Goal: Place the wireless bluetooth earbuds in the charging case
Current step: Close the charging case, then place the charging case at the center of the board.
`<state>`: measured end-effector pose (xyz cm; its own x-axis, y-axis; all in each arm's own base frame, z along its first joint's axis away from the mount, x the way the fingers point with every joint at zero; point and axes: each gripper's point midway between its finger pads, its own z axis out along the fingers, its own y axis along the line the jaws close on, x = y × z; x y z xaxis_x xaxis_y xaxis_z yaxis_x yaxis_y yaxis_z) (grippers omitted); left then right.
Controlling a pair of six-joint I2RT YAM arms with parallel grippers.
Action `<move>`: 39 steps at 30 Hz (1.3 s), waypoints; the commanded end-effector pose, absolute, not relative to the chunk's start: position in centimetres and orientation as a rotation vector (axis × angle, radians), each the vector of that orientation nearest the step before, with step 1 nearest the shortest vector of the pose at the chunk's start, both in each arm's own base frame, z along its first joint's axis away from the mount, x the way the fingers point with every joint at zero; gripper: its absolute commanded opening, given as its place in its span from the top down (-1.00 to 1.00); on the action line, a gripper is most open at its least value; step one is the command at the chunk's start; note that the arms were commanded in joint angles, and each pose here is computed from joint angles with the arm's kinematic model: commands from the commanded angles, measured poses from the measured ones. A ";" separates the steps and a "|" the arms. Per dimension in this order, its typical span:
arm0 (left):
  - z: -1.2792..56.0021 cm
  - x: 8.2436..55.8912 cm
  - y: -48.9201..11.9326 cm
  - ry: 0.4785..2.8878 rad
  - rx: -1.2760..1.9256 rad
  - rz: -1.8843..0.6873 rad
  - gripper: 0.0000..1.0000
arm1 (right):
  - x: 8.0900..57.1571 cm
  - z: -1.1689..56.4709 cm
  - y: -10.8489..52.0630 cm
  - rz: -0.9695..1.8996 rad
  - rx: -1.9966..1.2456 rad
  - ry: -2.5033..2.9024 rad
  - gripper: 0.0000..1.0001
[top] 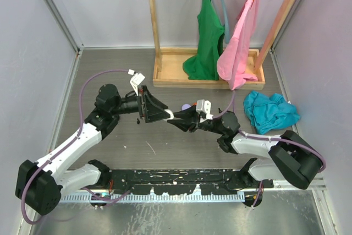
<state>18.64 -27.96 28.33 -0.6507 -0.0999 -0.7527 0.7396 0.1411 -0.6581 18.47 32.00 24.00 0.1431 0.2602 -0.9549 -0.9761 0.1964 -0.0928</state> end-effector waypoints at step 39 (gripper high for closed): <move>15.7 25.4 -12.6 1.998 -0.189 -0.495 -0.96 | 27.6 6.7 22.4 0.903 0.038 2.096 0.91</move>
